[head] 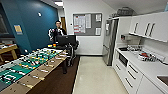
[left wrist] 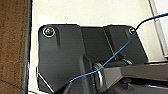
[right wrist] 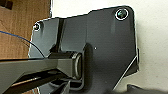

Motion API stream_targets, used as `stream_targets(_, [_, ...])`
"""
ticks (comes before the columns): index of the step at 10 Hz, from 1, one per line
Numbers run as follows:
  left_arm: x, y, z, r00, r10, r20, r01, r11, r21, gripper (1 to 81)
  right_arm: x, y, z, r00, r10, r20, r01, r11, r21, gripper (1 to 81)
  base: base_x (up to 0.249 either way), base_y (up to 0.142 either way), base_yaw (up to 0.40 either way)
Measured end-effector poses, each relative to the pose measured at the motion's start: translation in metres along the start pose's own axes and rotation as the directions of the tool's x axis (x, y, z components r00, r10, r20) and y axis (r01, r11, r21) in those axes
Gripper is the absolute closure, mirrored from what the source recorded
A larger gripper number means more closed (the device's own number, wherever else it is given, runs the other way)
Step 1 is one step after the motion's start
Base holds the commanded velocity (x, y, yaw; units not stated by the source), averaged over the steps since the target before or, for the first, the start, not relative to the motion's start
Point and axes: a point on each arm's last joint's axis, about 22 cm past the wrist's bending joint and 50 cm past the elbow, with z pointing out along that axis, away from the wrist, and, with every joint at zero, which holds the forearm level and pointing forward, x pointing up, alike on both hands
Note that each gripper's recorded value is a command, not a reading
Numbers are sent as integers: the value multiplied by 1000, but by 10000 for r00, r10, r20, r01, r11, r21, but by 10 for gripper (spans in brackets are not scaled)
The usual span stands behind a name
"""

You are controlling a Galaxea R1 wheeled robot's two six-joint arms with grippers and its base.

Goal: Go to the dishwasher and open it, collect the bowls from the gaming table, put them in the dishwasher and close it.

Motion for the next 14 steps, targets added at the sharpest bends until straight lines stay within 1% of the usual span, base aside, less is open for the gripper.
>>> stream_targets(3, [0,1,2,10000,14,-4,-14,10000,71,10,0,6,0,10000,-9,9,9,9999,-148,10,0,0,368])
stream_targets(8, [1,2,3,10000,24,1,-24,10000,63,10,-3,1,5,10000,-3,30,4,9998,-186,10,0,0,368])
stream_targets(9, [-1,2,3,10000,16,12,-16,10000,86,10,-2,-1,6,10000,-17,26,17,9998,-178,10,0,0,369])
stream_targets(11, [-3,-5,1,10000,36,66,-37,9997,233,10,0,-5,8,10000,-34,9,34,9999,-140,10,0,0,368])
stream_targets(14, [-4,6,5,10000,2,72,-2,10000,98,10,-1,0,7,10000,-42,17,43,9997,-233,10,0,0,368])
